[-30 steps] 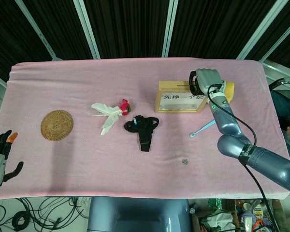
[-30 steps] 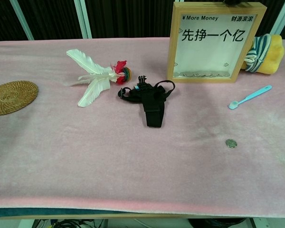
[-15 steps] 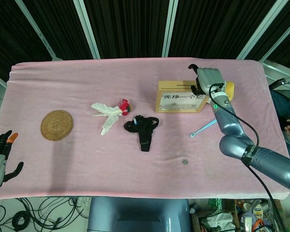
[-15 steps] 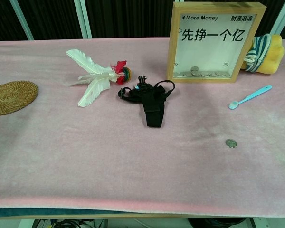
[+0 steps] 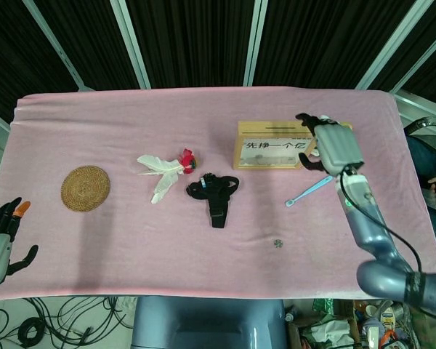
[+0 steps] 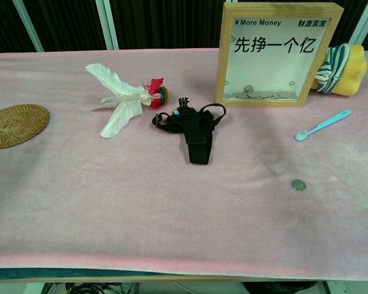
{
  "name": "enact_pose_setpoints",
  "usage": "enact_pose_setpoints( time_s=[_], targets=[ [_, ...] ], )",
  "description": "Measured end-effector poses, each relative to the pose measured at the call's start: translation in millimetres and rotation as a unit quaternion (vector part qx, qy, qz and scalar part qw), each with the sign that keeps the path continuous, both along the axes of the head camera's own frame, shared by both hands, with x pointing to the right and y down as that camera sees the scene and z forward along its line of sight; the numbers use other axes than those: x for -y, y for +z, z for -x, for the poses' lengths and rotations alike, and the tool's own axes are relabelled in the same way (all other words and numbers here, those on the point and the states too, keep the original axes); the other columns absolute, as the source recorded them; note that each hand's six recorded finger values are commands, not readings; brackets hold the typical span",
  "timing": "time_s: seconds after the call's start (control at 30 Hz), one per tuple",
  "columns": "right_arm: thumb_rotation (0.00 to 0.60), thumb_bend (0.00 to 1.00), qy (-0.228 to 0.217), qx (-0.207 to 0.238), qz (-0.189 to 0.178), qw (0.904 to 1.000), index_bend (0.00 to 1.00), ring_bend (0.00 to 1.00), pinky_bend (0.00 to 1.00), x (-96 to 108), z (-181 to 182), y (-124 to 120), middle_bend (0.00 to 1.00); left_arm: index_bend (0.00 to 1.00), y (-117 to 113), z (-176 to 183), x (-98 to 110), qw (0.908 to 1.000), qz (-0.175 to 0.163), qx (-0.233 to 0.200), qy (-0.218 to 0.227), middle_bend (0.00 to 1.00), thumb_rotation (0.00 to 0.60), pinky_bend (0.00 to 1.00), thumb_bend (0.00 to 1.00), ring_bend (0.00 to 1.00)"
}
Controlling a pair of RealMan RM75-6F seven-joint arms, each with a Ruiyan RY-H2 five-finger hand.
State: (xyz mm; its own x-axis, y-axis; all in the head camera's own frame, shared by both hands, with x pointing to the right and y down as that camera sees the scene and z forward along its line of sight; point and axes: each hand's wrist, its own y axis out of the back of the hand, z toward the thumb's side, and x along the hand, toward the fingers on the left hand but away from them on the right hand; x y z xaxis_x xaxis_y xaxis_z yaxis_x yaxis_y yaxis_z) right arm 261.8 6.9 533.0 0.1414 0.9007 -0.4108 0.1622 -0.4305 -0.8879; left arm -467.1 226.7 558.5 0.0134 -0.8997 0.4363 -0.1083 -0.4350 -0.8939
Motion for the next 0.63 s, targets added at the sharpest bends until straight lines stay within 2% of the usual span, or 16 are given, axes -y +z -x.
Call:
enact_pose_setpoints(
  time_s=[0.17,0.2,0.33,0.5,0.63],
  targets=[
    [0.600,0.22,0.029,-0.043,-0.037,0.9980,0.19,0.21,0.23,-72.1,-56.7,-11.0,0.12,0.05,-1.6,-3.5,-1.5,1.0000,-0.002,-0.003,0.007,0.00,0.600,0.03,0.33,0.00],
    [0.600,0.22,0.038,-0.056,-0.043,0.9968,0.19,0.21,0.23,-92.6,-71.1,-11.5,0.12,0.05,-2.3,-4.0,-1.6,1.0000,-0.004,-0.003,0.008,0.00,0.600,0.03,0.33,0.00],
    [0.600,0.22,0.074,-0.085,-0.053,0.9922,0.19,0.20,0.22,-155.5,-106.1,-5.2,0.11,0.05,-4.2,-6.1,-1.8,0.9999,-0.008,-0.005,0.009,0.00,0.600,0.03,0.33,0.00],
    [0.600,0.21,0.076,-0.126,-0.064,0.9870,0.18,0.18,0.21,-197.6,-129.3,13.0,0.07,0.05,-5.0,-9.6,-3.6,0.9999,-0.009,-0.007,0.013,0.00,0.600,0.03,0.33,0.00],
    [0.600,0.21,0.069,-0.155,-0.062,0.9835,0.17,0.18,0.21,-214.4,-142.7,25.6,0.06,0.05,-6.1,-10.6,-4.0,0.9998,-0.011,-0.007,0.015,0.00,0.600,0.03,0.33,0.00]
  ],
)
